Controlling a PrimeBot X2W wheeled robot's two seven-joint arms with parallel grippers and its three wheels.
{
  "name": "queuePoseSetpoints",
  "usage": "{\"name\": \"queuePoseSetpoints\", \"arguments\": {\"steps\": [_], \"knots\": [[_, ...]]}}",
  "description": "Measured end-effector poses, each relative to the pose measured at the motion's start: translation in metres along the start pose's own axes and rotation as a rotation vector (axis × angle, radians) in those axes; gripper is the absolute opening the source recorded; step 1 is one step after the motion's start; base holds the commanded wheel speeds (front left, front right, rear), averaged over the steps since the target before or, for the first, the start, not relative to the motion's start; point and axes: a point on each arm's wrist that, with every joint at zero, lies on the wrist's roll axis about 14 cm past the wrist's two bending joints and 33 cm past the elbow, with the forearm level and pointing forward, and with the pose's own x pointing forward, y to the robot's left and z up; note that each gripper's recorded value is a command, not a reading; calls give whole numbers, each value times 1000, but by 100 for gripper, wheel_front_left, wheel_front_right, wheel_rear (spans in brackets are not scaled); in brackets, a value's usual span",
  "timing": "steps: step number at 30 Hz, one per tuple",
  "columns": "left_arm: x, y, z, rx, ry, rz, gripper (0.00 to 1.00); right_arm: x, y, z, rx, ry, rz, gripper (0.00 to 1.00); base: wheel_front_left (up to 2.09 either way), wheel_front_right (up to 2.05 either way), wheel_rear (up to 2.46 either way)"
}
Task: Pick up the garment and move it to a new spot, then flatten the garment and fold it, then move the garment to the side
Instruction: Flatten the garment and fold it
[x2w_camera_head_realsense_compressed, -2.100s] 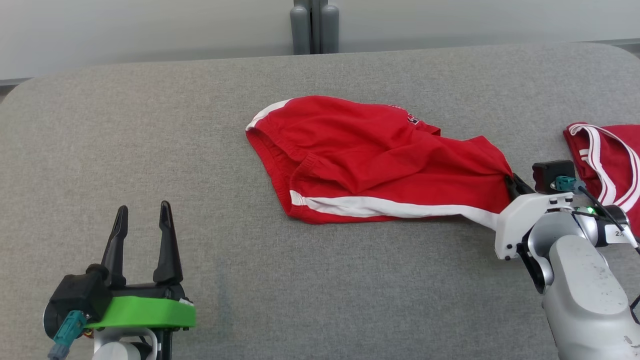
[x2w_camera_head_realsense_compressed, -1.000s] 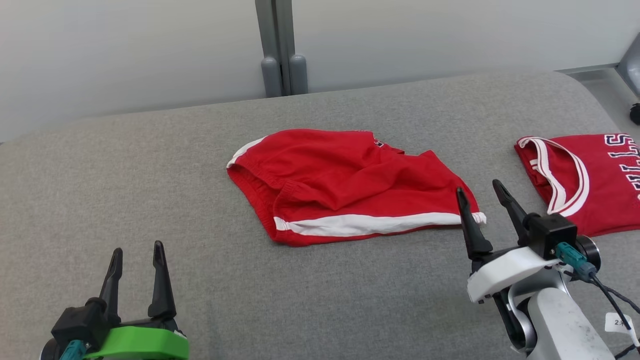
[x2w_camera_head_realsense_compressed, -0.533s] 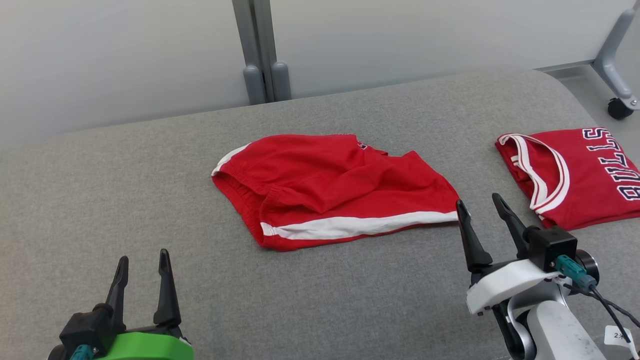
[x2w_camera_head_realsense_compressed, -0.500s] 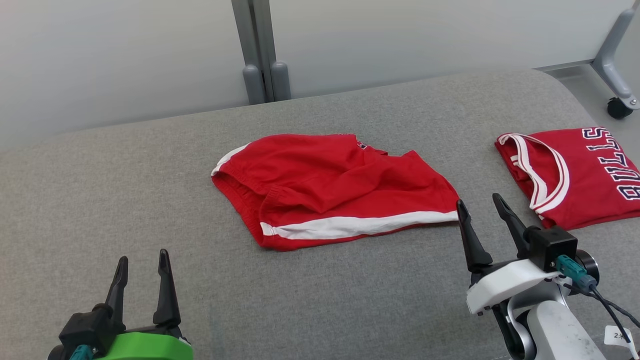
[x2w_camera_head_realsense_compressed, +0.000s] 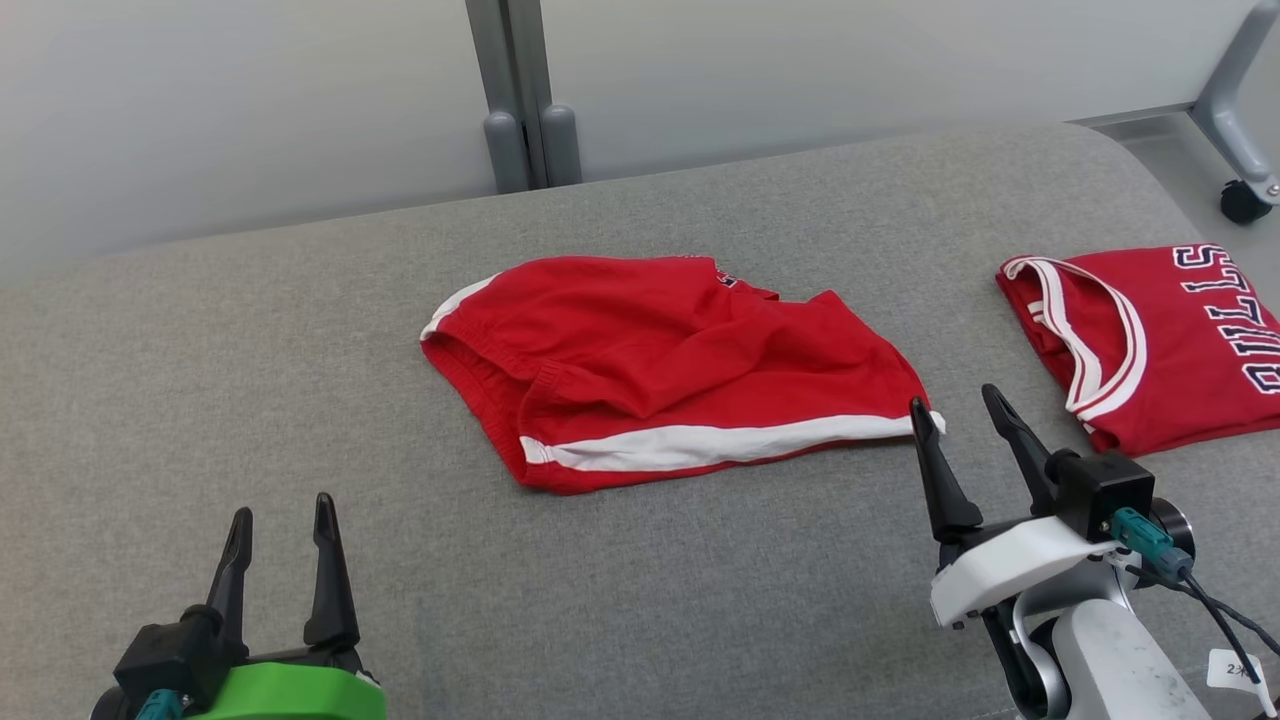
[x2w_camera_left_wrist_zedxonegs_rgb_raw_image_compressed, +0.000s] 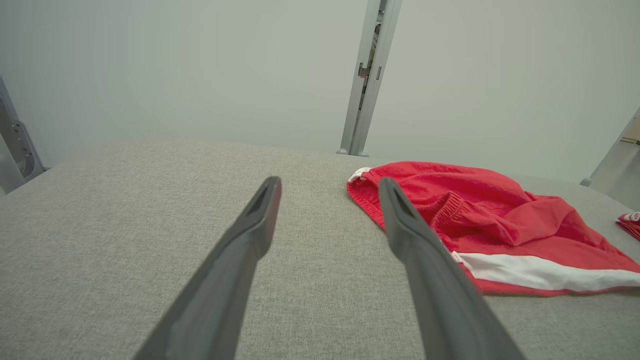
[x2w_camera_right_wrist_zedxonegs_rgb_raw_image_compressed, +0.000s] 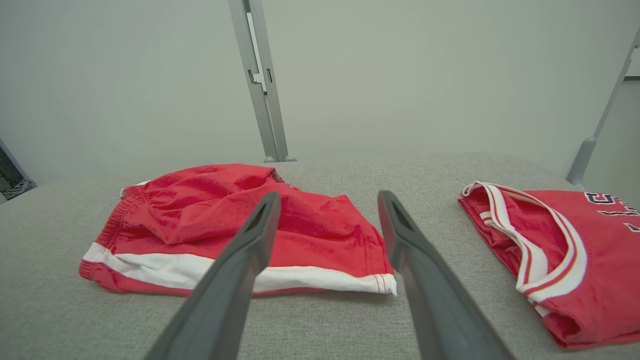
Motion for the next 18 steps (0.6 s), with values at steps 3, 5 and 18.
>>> {"name": "queuePoseSetpoints", "arguments": {"steps": [3, 5, 18], "knots": [[1, 1, -2, -1, 7, 1, 100, 0, -1, -2, 0, 5, -2, 100, 0, 0, 0], [1, 1, -4, -1, 13, 2, 100, 1, -2, -2, 0, 5, -6, 100, 0, 0, 0], [29, -35, -15, -23, 40, -116, 100, 13, -31, -28, 16, 192, -89, 100, 0, 0, 0]]}}
